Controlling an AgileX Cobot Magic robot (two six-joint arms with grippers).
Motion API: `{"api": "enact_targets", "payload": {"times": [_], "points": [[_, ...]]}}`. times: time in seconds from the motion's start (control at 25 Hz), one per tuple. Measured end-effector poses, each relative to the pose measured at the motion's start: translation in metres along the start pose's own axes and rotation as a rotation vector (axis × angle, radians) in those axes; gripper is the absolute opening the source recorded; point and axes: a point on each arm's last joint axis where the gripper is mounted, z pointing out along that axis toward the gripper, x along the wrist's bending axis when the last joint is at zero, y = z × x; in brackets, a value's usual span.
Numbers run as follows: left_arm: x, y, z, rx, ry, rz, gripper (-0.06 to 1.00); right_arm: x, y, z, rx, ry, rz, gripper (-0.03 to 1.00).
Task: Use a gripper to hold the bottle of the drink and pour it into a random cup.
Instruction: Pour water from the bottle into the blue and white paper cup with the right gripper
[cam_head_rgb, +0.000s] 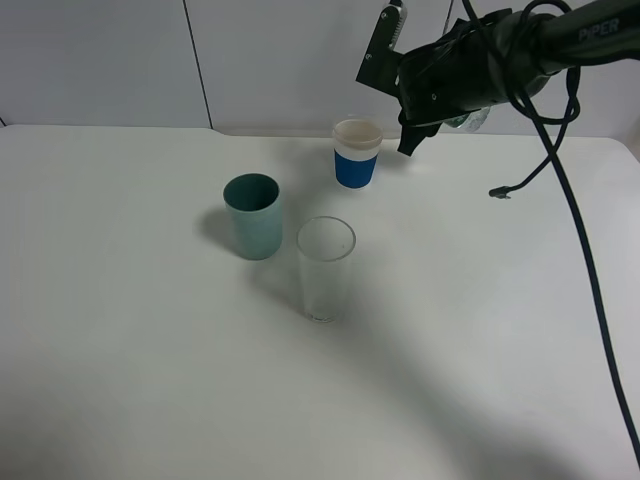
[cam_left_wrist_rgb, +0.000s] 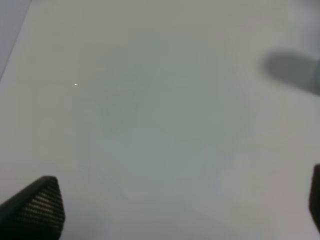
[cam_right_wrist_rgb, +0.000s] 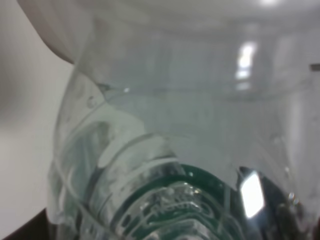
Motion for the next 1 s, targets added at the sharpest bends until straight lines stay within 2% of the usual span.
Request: {"api": "enact_targets", "payload": {"times": [0.64,1.0], "points": [[0.0000,0.0000,0.0000,0.000,0.000,0.000,0.99,-0.0009,0.0079,-0.0074,-0.011,-0.068,-0.108,0.56],[0.0000,0.0000,0.0000,0.000,0.000,0.000,0.99,-0.0031,0.0054,-0.0076,0.021,-0.090,-0.151,0.56]]}}
